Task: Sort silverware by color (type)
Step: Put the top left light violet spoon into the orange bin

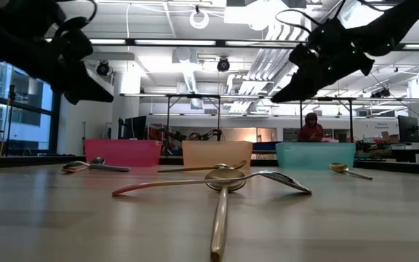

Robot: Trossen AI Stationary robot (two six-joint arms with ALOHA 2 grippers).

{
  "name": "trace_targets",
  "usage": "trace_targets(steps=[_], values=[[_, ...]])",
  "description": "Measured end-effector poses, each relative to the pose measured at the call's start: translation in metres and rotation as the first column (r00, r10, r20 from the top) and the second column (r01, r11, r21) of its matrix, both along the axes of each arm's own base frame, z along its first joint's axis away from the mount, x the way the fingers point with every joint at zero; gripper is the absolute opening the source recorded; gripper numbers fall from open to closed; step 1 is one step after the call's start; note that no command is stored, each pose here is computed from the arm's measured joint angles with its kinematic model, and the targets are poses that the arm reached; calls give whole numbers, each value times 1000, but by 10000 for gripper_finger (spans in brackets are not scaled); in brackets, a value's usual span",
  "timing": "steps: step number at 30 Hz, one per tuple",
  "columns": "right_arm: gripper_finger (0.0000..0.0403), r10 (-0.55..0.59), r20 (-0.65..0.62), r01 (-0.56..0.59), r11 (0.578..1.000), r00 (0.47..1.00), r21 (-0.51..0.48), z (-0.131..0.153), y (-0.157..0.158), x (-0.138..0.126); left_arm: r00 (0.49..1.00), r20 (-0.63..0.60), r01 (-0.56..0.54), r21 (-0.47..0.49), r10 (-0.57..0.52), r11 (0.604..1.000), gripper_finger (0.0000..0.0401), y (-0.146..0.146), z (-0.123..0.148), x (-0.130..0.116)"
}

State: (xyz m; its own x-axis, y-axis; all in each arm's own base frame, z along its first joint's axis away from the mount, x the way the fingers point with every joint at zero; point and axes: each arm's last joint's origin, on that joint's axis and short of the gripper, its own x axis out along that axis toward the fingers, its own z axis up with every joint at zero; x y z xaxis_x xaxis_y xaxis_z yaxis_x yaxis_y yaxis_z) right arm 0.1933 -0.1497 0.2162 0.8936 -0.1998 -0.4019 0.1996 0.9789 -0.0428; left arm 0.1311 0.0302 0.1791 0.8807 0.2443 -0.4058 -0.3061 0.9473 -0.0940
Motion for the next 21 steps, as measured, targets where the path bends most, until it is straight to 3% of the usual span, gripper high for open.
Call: trace_targets(steps=[5,11,16,21], values=[[0,41,10,-41,999,999,-1,2,9,6,991,-134,14,-44,-20,999,10,3,12,15],[0,78,6,-78,997,997,-18,2,15,10,943,-331,5,-84,-33,996,32,7,2,35],[0,76,-6,-76,997,997,-9,0,15,9,851,-513,36,-156,-112,987,58,12,-3,52],[0,76,-11,-76,997,997,-4,0,15,9,772,-606,102,-184,-195,978,88,19,-2,72]])
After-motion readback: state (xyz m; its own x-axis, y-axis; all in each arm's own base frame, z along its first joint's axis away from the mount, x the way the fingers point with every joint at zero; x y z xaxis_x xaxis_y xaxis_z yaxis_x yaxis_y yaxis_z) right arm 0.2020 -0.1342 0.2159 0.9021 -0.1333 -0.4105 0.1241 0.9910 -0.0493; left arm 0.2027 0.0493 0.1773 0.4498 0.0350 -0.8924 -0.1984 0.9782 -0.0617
